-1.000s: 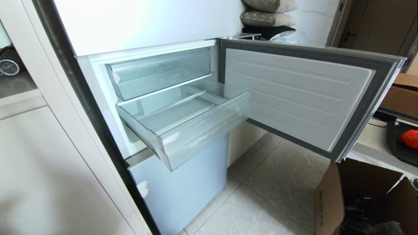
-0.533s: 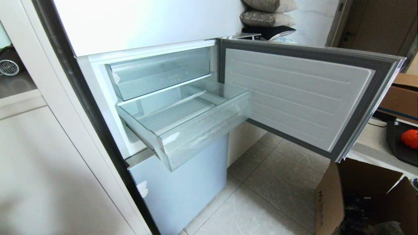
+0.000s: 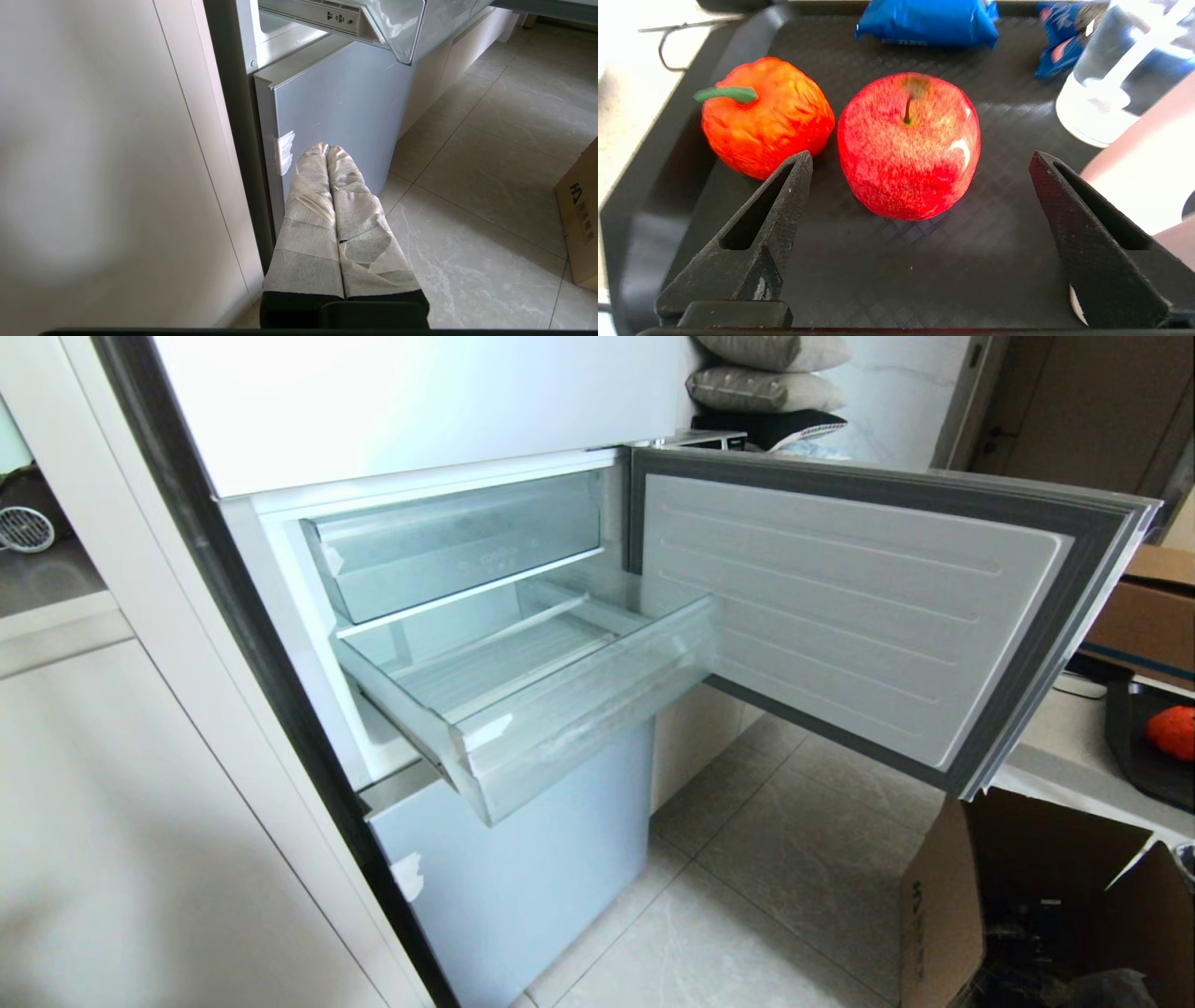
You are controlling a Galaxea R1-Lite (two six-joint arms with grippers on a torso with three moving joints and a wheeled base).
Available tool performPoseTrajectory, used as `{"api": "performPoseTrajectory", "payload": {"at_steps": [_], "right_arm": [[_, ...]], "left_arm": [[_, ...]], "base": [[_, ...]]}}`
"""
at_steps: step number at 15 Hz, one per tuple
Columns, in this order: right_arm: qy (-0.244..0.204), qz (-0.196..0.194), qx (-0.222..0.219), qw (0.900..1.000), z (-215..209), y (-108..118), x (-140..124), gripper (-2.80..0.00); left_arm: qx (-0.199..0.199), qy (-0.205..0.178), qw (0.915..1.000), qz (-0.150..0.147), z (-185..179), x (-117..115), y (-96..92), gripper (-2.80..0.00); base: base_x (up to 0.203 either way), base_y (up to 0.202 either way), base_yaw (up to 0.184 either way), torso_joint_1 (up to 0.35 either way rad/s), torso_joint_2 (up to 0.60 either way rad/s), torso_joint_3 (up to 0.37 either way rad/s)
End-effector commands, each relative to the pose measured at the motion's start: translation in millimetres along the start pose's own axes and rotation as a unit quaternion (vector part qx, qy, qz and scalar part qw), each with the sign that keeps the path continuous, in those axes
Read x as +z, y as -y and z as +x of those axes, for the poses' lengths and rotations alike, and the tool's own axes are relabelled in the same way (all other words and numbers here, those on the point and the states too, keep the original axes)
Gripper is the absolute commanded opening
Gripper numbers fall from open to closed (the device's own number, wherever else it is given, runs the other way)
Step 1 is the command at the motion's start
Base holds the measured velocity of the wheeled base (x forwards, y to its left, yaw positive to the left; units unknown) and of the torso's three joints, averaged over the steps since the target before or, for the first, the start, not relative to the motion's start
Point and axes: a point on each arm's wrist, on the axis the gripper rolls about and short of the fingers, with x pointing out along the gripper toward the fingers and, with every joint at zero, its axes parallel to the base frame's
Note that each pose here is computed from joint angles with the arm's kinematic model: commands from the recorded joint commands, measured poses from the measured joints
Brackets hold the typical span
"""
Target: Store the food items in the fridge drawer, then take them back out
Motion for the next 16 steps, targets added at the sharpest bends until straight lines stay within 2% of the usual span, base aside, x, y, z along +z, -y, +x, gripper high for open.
{"api": "performPoseTrajectory", "payload": {"at_steps": [1, 5, 16], "right_arm": [[-0.001, 0.0, 0.003, 1.0, 8, 2, -5, 0.0], [0.023, -0.009, 0.005, 1.0, 25, 4, -2, 0.0], [0.013, -0.009, 0.016, 1.0, 43, 0, -13, 0.0]], "left_arm": [[0.0, -0.001, 1.0, 0.0, 0, 0, 0.0, -2.8], [0.0, -0.001, 1.0, 0.0, 0, 0, 0.0, -2.8], [0.0, -0.001, 1.0, 0.0, 0, 0, 0.0, -2.8]], "base": [[0.0, 0.0, 0.0, 0.0, 0.0, 0.0], [0.0, 0.0, 0.0, 0.0, 0.0, 0.0], [0.0, 0.0, 0.0, 0.0, 0.0, 0.0]]}}
